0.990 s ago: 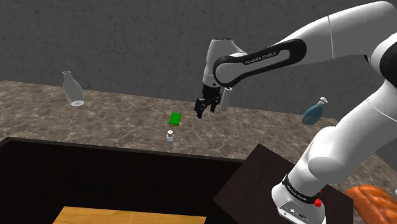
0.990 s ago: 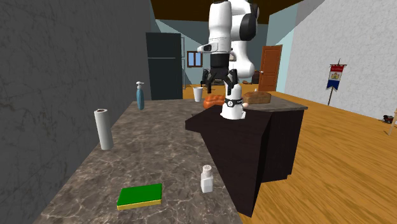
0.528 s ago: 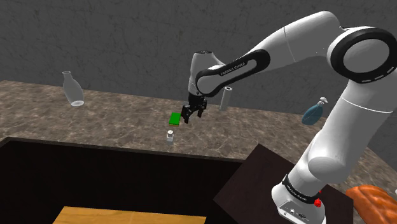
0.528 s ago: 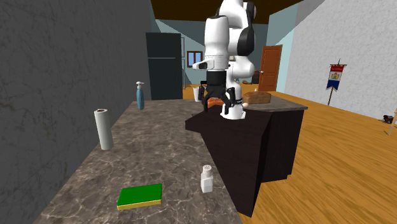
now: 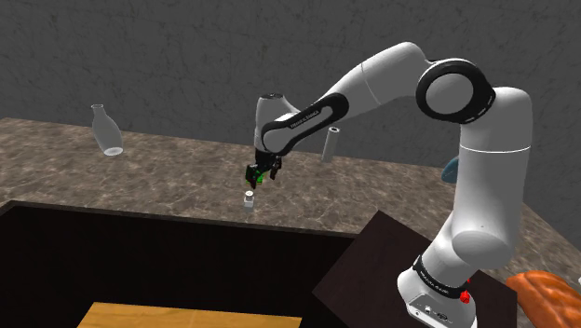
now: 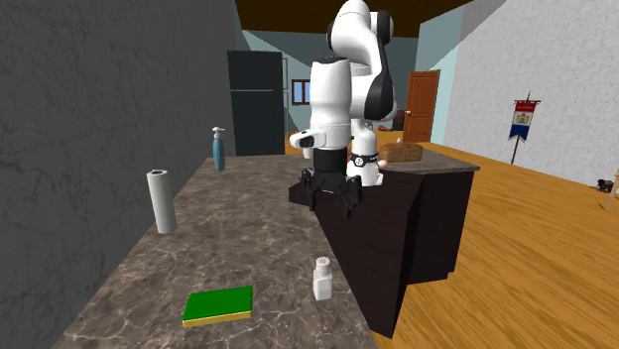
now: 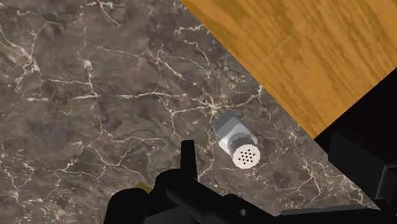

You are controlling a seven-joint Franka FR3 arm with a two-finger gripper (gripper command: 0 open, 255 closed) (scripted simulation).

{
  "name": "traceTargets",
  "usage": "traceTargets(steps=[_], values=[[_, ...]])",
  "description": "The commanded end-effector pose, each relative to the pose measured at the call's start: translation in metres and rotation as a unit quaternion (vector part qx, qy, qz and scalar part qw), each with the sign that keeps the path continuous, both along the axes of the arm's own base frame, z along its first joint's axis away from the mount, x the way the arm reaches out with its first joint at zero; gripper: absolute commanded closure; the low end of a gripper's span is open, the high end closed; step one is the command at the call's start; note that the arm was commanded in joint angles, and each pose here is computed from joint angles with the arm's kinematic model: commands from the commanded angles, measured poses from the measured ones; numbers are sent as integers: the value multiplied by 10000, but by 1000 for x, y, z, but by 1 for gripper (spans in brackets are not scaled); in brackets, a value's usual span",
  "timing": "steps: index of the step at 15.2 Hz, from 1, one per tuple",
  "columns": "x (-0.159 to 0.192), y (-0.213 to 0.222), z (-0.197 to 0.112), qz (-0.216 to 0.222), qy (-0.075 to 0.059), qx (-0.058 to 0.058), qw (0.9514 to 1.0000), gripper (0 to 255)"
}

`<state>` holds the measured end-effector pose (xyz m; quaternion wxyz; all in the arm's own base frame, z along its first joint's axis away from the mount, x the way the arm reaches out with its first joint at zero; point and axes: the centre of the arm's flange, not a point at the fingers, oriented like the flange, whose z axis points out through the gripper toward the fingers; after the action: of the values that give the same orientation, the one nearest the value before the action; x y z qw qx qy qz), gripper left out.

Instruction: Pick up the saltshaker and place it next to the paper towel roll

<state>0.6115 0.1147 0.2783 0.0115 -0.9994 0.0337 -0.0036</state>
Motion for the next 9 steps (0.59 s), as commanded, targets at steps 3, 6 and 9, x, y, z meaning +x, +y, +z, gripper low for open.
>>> traceTargets(steps=[3, 6, 9], values=[[37, 10, -39, -10, 7, -2, 10000, 0], [53, 14, -61, -14, 10, -3, 10000, 0], [53, 15, -76, -14, 10, -3, 10000, 0]])
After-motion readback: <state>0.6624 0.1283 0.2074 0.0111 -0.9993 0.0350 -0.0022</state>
